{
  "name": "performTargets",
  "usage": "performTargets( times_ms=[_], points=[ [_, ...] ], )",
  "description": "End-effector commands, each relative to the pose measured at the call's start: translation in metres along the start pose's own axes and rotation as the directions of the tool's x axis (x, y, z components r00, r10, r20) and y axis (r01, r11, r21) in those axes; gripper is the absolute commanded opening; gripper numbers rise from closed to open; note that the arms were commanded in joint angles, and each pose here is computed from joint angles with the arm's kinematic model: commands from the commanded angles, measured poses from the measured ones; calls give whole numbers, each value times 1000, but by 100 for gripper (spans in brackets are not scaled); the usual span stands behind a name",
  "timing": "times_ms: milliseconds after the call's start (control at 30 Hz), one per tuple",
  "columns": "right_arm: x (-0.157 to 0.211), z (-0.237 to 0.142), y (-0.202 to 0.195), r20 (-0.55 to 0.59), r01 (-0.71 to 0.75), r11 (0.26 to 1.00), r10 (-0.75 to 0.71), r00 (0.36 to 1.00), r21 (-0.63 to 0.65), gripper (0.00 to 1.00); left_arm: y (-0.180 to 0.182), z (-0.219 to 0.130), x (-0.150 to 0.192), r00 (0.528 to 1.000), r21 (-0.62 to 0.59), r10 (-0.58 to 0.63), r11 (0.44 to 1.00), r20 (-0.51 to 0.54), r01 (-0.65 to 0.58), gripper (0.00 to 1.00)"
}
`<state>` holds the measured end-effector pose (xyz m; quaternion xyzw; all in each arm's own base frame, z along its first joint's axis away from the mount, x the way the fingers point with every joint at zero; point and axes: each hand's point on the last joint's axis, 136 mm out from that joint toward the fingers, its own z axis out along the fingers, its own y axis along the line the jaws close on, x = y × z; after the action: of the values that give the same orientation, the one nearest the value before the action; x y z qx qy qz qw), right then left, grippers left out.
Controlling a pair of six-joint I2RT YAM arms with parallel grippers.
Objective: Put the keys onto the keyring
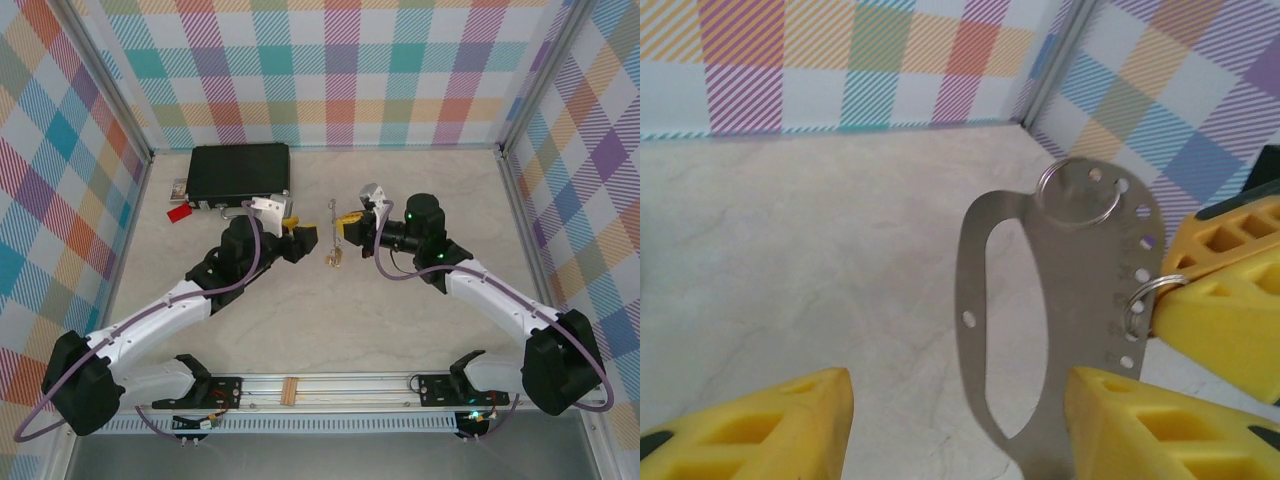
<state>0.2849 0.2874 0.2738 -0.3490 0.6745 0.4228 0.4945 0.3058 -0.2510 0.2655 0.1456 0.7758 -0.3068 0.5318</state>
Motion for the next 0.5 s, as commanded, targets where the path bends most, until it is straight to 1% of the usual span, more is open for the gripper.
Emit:
performTargets(
  times_ms=[0,133,200,300,467],
  points=[
    [-28,-5,25,110,113,988,-101,989,-108,0,-16,-15,-34,993,68,50,996,103,-57,55],
    [-37,-5,32,127,125,977,-104,986,-171,0,-23,-27,-40,986,102,64,992,153,-80,53],
    [-40,-7,32,137,118,975,-93,986,-187,0,-27,-32,-42,984,121,68,989,162,-88,51],
    [-45,-9,33,142,101,970,-71,987,-219,0,-33,-37,-45,982,150,72,984,172,-98,46],
    [-50,-13,39,145,83,959,-45,988,-271,0,-46,-39,-48,982,228,63,968,176,-102,41]
  ],
)
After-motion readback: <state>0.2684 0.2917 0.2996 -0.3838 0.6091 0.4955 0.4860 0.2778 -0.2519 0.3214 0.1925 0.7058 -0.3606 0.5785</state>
